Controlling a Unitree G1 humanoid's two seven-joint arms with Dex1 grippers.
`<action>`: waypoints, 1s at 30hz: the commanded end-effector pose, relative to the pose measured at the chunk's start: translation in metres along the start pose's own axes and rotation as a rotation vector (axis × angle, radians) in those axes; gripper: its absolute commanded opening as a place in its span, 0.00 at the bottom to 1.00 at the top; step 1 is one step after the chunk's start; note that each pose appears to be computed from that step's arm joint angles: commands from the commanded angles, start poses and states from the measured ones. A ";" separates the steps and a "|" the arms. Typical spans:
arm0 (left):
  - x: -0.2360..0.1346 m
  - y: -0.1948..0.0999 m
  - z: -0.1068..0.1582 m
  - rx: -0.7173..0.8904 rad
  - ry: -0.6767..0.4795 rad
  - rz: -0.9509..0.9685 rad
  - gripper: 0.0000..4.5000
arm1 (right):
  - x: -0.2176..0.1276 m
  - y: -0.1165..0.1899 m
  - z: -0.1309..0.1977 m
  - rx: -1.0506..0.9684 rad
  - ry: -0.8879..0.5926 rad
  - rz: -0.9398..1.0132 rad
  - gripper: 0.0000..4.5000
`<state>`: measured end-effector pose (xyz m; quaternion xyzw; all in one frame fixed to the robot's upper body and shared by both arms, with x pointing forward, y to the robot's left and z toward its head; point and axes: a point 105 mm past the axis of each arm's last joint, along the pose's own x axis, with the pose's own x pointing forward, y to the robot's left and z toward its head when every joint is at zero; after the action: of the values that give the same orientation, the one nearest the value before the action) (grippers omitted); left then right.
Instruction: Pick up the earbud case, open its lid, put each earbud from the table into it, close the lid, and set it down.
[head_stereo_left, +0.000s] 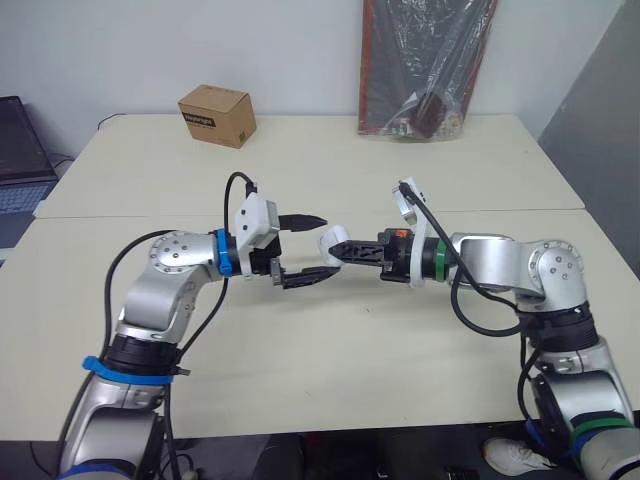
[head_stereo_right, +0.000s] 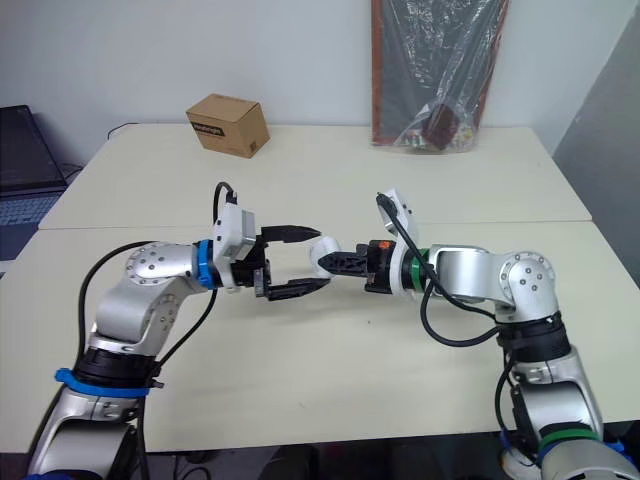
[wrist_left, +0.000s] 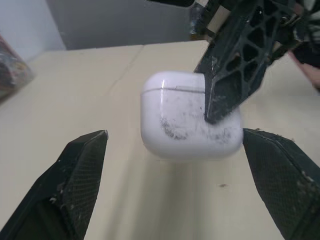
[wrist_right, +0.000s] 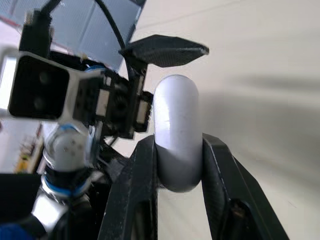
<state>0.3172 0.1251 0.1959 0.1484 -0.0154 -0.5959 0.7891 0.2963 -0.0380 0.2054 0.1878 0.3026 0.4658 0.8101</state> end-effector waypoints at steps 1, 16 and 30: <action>-0.016 0.005 0.009 -0.093 0.020 -0.048 0.99 | -0.003 0.004 0.003 -0.185 0.056 -0.006 0.17; 0.004 0.000 0.012 -0.135 0.146 -0.257 0.67 | 0.002 0.002 0.006 -0.820 0.292 -0.020 0.17; 0.017 0.004 0.004 -0.087 0.158 -0.256 0.62 | 0.012 0.021 0.018 -0.912 0.302 0.017 0.17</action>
<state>0.3246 0.1123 0.1903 0.1491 0.1064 -0.6735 0.7162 0.3015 -0.0221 0.2101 -0.2390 0.2118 0.5751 0.7532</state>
